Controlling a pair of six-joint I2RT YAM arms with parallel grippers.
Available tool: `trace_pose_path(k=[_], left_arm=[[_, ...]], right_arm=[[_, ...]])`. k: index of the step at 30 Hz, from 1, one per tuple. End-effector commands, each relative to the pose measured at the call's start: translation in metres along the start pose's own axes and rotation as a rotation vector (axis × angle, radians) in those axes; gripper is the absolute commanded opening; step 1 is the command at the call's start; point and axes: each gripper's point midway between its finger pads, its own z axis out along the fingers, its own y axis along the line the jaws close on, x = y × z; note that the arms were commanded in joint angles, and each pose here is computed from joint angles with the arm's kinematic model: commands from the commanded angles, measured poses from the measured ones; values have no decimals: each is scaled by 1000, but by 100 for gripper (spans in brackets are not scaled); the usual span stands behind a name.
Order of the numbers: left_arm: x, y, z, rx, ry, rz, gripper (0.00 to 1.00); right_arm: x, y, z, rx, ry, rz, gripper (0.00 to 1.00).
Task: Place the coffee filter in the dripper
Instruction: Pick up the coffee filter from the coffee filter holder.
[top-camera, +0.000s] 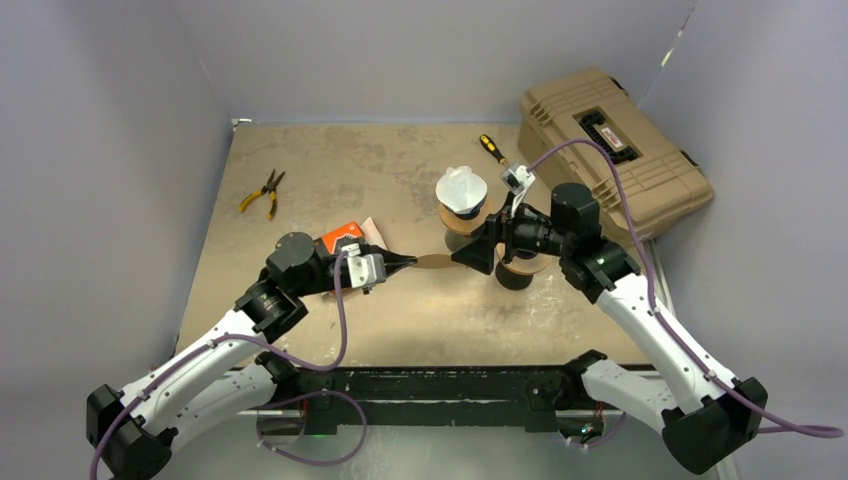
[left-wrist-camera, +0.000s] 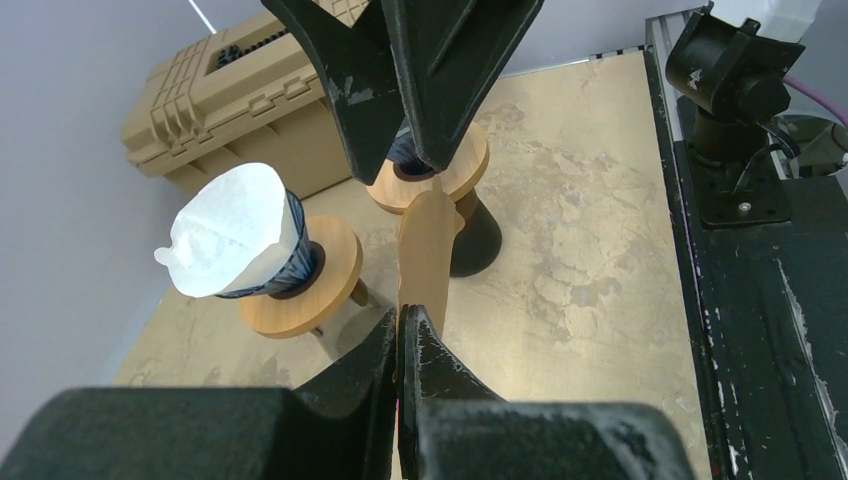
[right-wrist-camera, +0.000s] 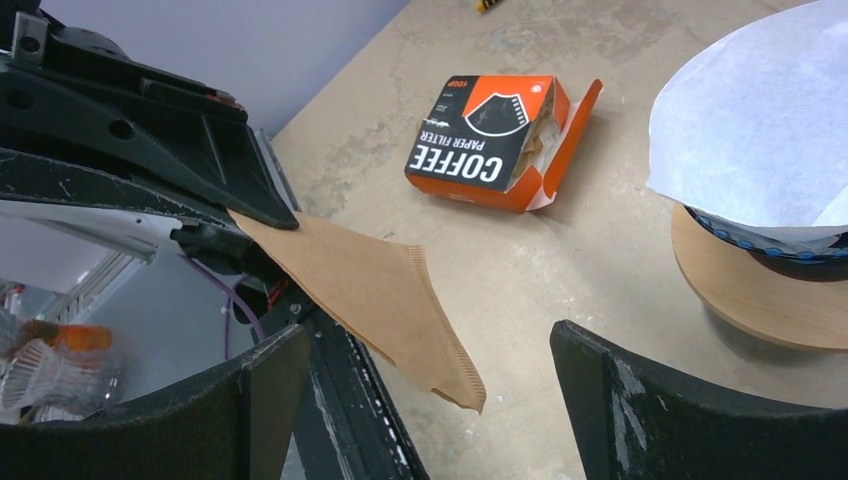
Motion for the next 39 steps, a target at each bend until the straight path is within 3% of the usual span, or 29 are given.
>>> trace_pose_path(k=[1, 20, 33, 39], left_arm=[[-8, 1, 1, -1, -14, 13, 0], [-22, 6, 5, -13, -57, -4, 0], [-8, 27, 6, -135, 4, -53, 0], [-4, 15, 6, -65, 11, -9, 0]], right_arm=[[-23, 6, -3, -7, -65, -33, 95], [-2, -11, 16, -16, 9, -30, 95], [-7, 7, 0, -61, -21, -120, 95], [-27, 3, -3, 7, -94, -92, 95]])
